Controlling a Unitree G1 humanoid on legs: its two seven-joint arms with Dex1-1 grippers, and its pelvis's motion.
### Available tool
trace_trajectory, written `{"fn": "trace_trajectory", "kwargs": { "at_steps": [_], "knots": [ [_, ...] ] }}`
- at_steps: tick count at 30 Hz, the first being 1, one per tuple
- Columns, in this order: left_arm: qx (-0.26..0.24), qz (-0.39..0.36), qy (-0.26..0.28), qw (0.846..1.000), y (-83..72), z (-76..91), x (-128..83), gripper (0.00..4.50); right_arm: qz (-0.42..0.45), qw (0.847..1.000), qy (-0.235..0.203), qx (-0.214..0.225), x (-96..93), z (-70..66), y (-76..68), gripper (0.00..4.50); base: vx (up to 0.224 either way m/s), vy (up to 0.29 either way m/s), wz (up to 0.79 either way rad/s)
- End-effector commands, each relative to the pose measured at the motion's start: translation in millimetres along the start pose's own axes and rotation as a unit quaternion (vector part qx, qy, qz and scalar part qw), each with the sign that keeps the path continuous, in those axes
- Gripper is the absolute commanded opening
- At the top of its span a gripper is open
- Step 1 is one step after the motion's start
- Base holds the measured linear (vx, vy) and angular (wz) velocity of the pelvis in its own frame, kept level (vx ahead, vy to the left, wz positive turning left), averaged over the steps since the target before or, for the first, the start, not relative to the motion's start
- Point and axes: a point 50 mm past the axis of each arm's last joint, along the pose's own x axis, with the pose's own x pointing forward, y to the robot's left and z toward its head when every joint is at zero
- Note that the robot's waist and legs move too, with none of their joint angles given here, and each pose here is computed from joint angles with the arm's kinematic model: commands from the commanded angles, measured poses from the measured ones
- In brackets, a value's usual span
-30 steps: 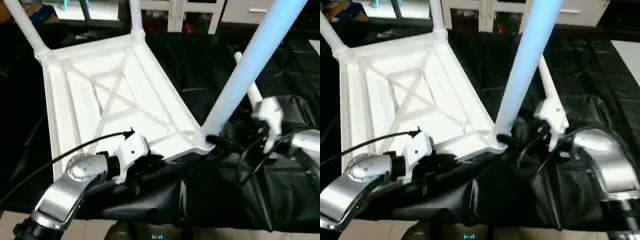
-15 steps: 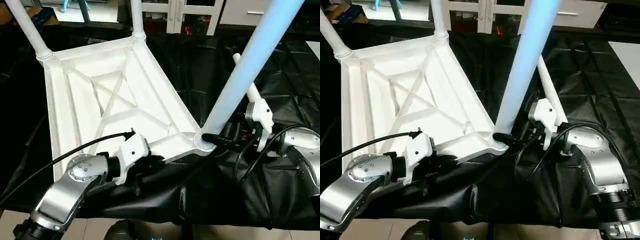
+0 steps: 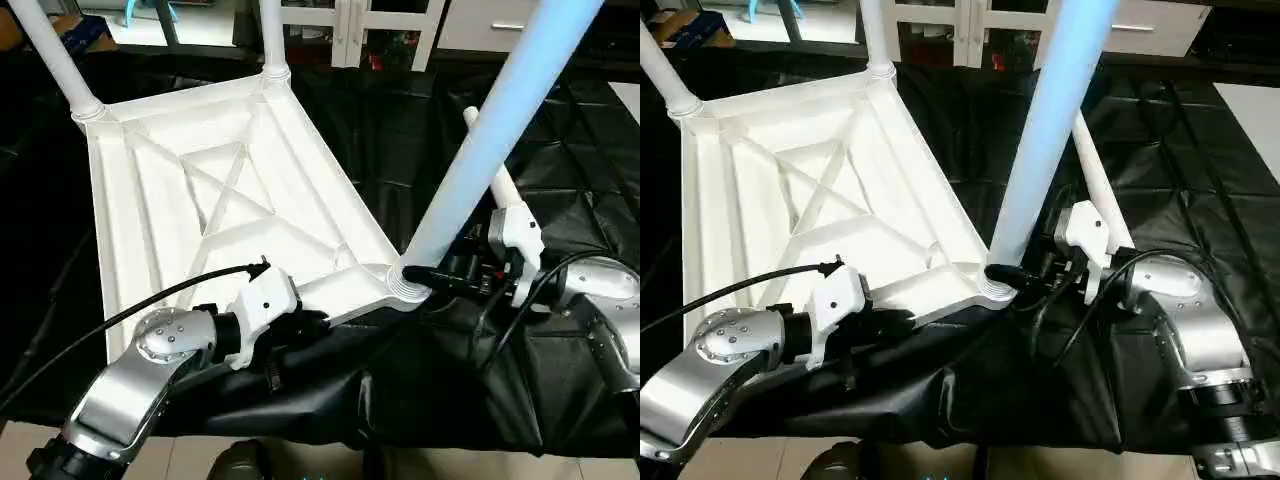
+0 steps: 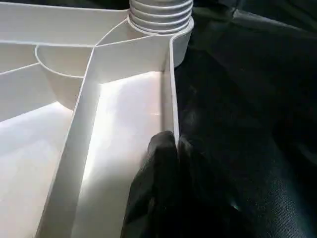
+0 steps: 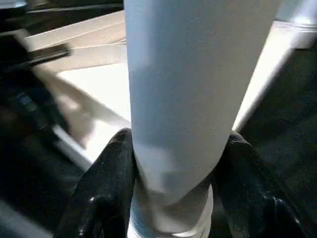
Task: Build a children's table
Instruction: Insert table leg to table base
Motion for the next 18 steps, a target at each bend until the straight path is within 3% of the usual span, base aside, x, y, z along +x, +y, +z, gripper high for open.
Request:
{"fn": "trace_trajectory", "kwargs": {
  "at_steps": [1,4,5,6,8,11,12,14,16,18],
  "knots": [
    [-0.025,-0.028,0.007,0.999,-16.8,-3.3,18,0.00,-0.058,0.998,0.022,0.018,4.2,-10.5,-2.4,1.93,0.000,0.000,0.00],
    [-0.046,0.015,0.020,0.999,-13.7,1.1,34,0.00,-0.142,0.987,0.044,0.062,16.9,-30.2,-0.9,1.90,0.000,0.000,0.00],
    [-0.046,0.015,0.020,0.999,-13.7,1.1,34,0.00,-0.142,0.987,0.044,0.062,16.9,-30.2,-0.9,1.90,0.000,0.000,0.00],
    [-0.061,0.048,0.027,0.997,-10.0,4.5,45,0.00,-0.187,0.976,0.051,0.094,25.2,-40.3,0.4,1.90,0.000,0.000,0.00],
    [-0.084,0.087,0.041,0.992,-5.6,7.1,53,0.00,-0.236,0.964,0.059,0.108,32.7,-47.4,-1.3,1.90,0.000,0.000,0.00],
    [-0.123,0.150,0.052,0.980,0.4,13.3,67,0.00,-0.331,0.932,0.066,0.136,44.0,-56.7,-7.8,1.89,0.000,0.000,0.00],
    [-0.140,0.166,0.048,0.975,0.9,21.8,79,0.00,-0.385,0.908,0.067,0.155,55.8,-59.7,-10.3,1.89,0.000,0.000,0.00],
    [-0.140,0.166,0.040,0.975,-0.1,30.0,88,0.00,-0.410,0.894,0.062,0.167,68.0,-58.6,-10.5,1.89,0.000,0.000,0.00],
    [-0.126,0.151,0.029,0.980,-1.0,37.0,91,0.00,-0.401,0.902,0.053,0.150,82.9,-48.9,-10.0,1.89,0.000,0.000,0.00],
    [-0.115,0.142,0.021,0.983,0.8,36.9,88,0.00,-0.384,0.912,0.041,0.142,86.4,-42.9,-10.2,1.89,0.000,0.000,0.00]
  ]
}}
